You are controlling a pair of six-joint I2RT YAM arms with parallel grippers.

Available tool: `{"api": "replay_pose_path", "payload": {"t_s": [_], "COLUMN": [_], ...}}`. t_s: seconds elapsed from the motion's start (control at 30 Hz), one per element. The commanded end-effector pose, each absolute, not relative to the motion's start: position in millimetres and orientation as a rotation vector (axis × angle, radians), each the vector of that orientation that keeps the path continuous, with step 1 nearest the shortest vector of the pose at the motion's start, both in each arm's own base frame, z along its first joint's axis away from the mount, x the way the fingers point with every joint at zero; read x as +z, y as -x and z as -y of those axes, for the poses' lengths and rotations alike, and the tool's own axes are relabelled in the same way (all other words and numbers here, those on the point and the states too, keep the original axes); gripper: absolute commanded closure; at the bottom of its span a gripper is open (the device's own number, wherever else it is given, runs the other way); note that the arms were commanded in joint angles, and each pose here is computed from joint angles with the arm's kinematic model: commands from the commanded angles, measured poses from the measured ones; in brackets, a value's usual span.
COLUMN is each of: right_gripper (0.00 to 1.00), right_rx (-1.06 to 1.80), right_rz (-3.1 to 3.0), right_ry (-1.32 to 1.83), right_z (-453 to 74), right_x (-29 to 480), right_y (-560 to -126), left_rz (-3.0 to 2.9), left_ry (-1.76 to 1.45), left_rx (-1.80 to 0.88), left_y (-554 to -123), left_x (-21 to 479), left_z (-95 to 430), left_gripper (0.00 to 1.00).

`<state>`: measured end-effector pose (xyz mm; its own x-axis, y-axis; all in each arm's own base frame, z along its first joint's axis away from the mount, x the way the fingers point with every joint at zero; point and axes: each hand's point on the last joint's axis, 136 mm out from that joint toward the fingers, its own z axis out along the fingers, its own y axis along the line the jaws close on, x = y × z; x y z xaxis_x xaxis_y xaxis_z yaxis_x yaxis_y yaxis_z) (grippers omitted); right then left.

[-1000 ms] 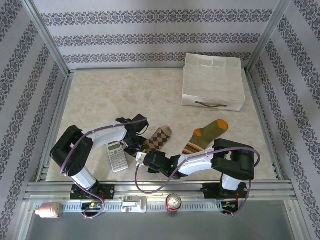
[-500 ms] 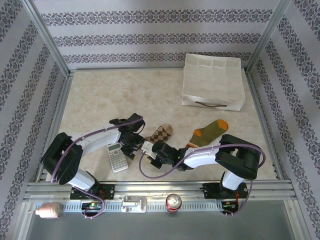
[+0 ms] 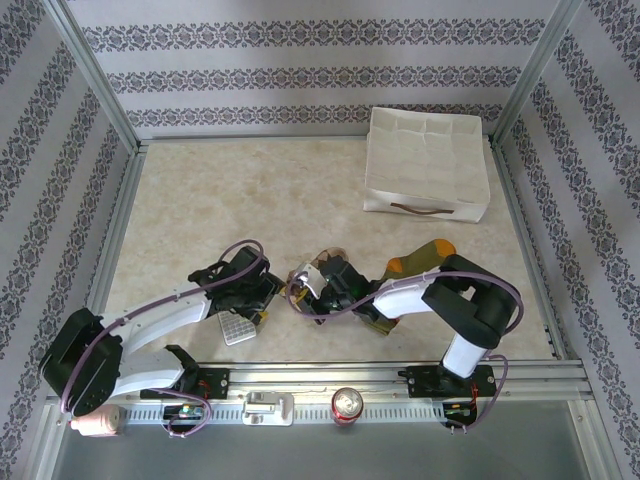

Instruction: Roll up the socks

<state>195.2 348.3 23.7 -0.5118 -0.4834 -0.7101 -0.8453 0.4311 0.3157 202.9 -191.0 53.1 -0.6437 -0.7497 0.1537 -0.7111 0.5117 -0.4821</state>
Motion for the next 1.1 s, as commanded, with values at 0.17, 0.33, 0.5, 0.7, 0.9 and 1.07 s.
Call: {"api": "replay_pose_path", "payload": {"t_s": [0.17,0.33,0.5,0.7,0.9,1.07], "right_gripper": [1.00,1.00,1.00,1.00,0.65,0.43], "right_rx": [0.820,0.866,0.869,0.836,0.714,0.357], "right_rz": [-2.747,-2.780,-2.789,-2.702,-2.367,-2.033], "right_ry": [1.066,1.014,1.013,1.062,1.241,1.250], "right_z": [-272,-272,-272,-277,-295,-287], "right_x": [-68,-69,-71,-60,-11,46], "right_y": [-140,-143,-143,-154,-172,-193], "left_rz": [-2.546,-2.593,-2.632,-2.828,-2.935,-2.990], "left_ry": [1.137,1.165,1.159,1.286,1.341,1.351], "left_rx": [-0.981,-0.919,-0.855,-0.551,-0.392,-0.317], "left_y": [-237,-230,-234,-192,-172,-170], "left_x": [65,47,31,-5,-8,0], "left_z": [222,218,221,197,190,194], "left_gripper": [0.32,0.41,0.59,0.97,1.00,1.00]}}
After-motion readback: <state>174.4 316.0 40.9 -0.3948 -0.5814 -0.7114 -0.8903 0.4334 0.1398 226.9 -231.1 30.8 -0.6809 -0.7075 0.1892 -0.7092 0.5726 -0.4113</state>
